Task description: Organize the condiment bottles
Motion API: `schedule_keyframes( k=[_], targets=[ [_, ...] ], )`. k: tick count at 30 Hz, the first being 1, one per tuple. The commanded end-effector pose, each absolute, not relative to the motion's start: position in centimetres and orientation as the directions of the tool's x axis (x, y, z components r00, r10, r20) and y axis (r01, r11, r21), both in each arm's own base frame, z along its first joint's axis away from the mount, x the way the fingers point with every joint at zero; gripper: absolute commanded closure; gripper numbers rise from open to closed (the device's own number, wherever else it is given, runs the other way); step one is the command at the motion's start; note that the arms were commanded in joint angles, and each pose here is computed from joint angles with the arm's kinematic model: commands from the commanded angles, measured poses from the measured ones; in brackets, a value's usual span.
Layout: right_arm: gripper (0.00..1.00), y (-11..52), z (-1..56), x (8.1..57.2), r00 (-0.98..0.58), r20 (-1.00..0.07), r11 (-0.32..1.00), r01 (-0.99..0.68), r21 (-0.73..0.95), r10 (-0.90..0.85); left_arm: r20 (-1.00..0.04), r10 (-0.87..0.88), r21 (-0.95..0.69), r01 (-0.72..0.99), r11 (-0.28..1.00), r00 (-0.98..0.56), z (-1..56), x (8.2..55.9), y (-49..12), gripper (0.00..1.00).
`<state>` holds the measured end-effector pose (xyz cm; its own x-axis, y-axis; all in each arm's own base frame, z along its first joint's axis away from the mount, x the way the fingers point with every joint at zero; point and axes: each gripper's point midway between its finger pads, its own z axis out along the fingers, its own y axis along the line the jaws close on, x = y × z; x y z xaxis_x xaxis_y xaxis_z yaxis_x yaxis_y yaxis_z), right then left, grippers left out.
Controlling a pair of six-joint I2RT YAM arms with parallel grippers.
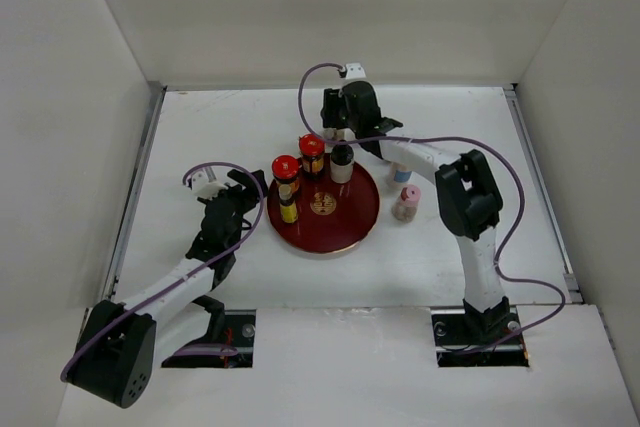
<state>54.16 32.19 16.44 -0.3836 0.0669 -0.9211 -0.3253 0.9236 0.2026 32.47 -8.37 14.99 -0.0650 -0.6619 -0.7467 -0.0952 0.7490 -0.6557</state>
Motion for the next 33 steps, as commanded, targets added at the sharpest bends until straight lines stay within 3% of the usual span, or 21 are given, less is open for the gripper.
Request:
schedule_keyframes(
  k=[1, 10, 17, 33],
  targets=[
    [0.39, 32.7, 19.2, 55.3, -0.332, -0.938, 0.914, -0.344, 0.216, 0.096, -0.730, -0.683, -0.681, -0.060, 0.730, -0.021, 16.3, 32.6, -8.3, 0.25],
    [0.51, 33.3, 19.1, 56.7, -0.298, -0.949, 0.919, -0.339, 0.202, 0.099, -0.724, -0.689, -0.687, -0.058, 0.724, -0.027, 16.1, 32.8, -8.4, 0.25],
    [0.67, 33.5, 20.4, 57.0, -0.276, -0.954, 0.915, -0.342, 0.215, 0.121, -0.728, -0.686, -0.684, -0.061, 0.727, -0.007, 16.4, 32.6, -7.9, 0.26],
    [0.69, 30.5, 38.5, 52.2, 0.037, -0.926, 0.848, -0.415, 0.328, 0.376, -0.729, -0.685, -0.682, -0.070, 0.728, -0.016, 16.0, 32.8, -8.0, 0.26]
  ],
)
